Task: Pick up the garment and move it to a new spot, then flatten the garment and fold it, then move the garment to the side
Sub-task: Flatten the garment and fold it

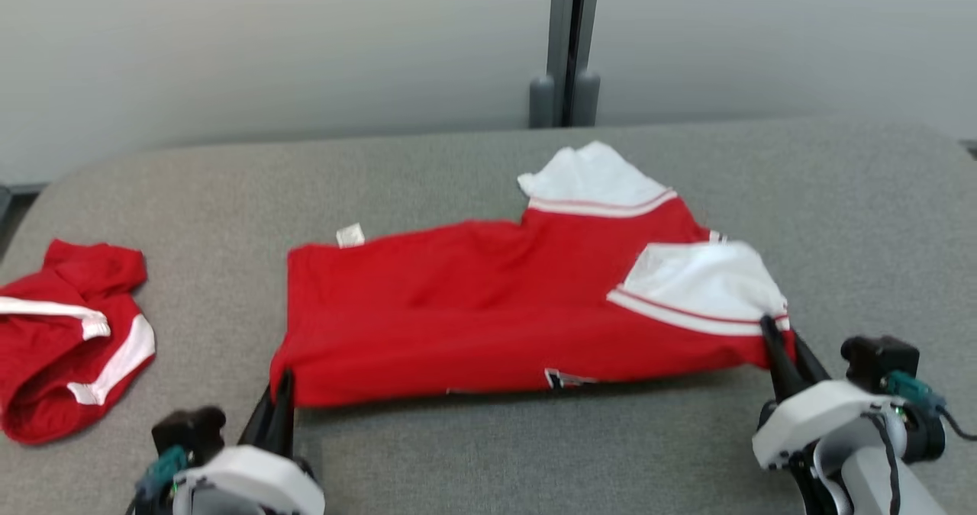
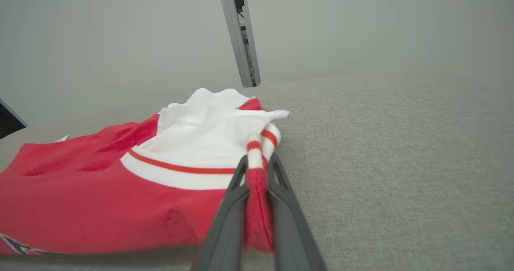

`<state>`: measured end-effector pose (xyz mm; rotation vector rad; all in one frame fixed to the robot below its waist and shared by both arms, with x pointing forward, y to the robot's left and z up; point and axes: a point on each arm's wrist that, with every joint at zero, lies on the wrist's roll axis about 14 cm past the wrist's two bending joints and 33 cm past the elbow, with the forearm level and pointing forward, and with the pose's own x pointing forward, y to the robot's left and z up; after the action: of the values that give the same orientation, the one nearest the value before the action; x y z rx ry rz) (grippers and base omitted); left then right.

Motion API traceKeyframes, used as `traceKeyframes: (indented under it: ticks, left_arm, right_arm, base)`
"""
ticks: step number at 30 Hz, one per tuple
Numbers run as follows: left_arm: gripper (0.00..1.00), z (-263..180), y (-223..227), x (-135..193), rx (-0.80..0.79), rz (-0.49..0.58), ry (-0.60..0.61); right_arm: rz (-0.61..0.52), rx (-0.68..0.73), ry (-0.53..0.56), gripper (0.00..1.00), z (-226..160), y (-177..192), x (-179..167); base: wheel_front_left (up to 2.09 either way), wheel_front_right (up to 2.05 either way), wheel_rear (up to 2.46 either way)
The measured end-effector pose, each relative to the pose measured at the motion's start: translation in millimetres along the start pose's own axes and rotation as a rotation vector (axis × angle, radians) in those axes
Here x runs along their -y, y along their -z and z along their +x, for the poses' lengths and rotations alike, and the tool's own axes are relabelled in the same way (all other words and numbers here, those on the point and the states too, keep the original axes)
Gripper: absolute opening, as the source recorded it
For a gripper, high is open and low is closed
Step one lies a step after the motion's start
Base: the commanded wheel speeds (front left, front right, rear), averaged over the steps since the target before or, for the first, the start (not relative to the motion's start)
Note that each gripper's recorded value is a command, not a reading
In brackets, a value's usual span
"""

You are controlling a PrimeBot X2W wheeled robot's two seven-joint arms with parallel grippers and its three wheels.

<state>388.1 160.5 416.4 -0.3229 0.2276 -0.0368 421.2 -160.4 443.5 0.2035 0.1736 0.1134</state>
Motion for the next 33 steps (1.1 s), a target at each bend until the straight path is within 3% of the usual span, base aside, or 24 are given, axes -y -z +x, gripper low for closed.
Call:
traceKeyframes:
  ticks: [5, 14, 15, 16, 26, 33]
  left_arm:
    - [0.00, -36.2, 22.1, -8.0, -0.042, -0.008, -0.024]
    - [0.00, -90.0, 87.0, -31.1, -0.214, -0.035, -0.118]
    - [0.37, -89.9, 87.6, -32.1, -0.217, -0.034, -0.124]
    - [1.00, -89.0, 87.4, -32.4, -0.217, -0.034, -0.126]
    - [1.00, -19.5, 23.9, -25.6, -0.067, 0.045, -0.107]
    - [1.00, 30.9, 7.0, -31.1, -0.117, 0.110, -0.105]
  right_arm:
    - [0.010, -0.015, 0.020, 0.00, -31.0, 8.6, 8.2]
    - [0.046, -0.206, 0.065, 0.00, -81.8, 81.6, 21.0]
    - [0.046, -0.211, 0.067, 0.44, -81.8, 83.0, 21.9]
    - [0.045, -0.214, 0.068, 1.00, -81.2, 83.9, 22.3]
    - [-0.029, -0.094, 0.011, 1.00, -18.3, 33.2, 11.6]
    - [-0.087, -0.070, -0.080, 1.00, 28.9, 13.2, -16.8]
  base:
    - [0.00, 0.00, 0.00]
    - [0.00, 0.00, 0.00]
    - [0.00, 0.00, 0.00]
    - [0.00, 0.00, 0.00]
    - [0.00, 0.00, 0.00]
    - [0.00, 0.00, 0.00]
